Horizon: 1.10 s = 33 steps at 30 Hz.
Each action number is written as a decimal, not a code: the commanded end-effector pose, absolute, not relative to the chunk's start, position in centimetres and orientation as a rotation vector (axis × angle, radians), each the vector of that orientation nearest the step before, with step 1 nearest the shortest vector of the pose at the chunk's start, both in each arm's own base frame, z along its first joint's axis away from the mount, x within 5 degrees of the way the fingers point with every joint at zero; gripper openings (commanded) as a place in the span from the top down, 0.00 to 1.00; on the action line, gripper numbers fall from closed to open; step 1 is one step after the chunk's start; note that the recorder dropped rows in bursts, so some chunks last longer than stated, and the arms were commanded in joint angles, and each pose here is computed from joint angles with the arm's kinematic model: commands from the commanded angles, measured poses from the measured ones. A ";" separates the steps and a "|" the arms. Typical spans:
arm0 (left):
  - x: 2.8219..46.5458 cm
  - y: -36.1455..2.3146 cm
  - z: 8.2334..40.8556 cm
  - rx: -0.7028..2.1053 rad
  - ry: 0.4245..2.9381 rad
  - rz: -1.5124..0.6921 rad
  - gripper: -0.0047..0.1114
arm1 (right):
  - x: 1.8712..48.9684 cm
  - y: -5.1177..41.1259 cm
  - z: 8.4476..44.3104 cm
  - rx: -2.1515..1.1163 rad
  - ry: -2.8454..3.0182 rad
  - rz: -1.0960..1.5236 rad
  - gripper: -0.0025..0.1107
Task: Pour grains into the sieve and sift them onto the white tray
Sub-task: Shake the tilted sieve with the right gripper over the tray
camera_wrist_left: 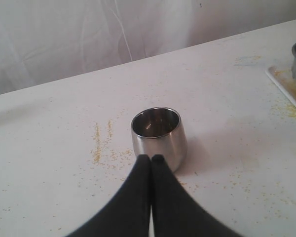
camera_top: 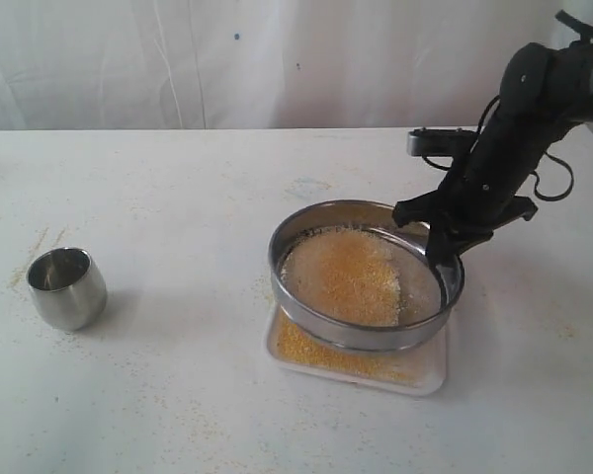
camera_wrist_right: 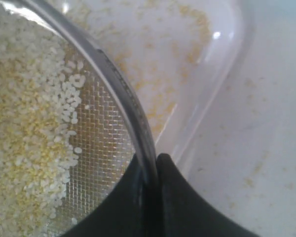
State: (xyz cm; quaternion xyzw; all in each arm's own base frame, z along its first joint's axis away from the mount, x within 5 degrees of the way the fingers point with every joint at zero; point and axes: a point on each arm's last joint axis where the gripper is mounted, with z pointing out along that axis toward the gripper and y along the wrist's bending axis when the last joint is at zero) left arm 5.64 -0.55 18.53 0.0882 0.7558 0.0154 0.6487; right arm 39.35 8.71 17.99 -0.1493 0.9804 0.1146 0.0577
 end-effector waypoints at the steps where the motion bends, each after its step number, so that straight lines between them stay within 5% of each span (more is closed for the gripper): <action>1: 5.6 -0.6 18.5 0.191 1.714 0.028 0.96 | 40.3 7.5 19.0 -0.328 2.902 0.204 0.98; 6: 5.6 -0.6 18.5 0.191 1.714 0.028 0.96 | 39.2 8.2 18.9 -0.582 2.961 0.295 0.98; 10: 5.6 -0.6 18.5 0.191 1.714 0.028 0.96 | 41.3 6.0 20.0 -0.242 2.889 0.150 0.98; 23: 5.6 -0.6 18.5 0.191 1.714 0.028 0.96 | 42.5 8.0 20.7 -0.444 2.929 0.376 0.98; 28: 5.6 -0.6 18.5 0.191 1.714 0.028 0.96 | 44.6 6.4 20.8 -0.212 2.875 0.131 0.98; 33: 5.6 -0.6 18.5 0.191 1.714 0.028 0.96 | 43.9 7.9 20.4 -0.368 2.955 0.379 0.98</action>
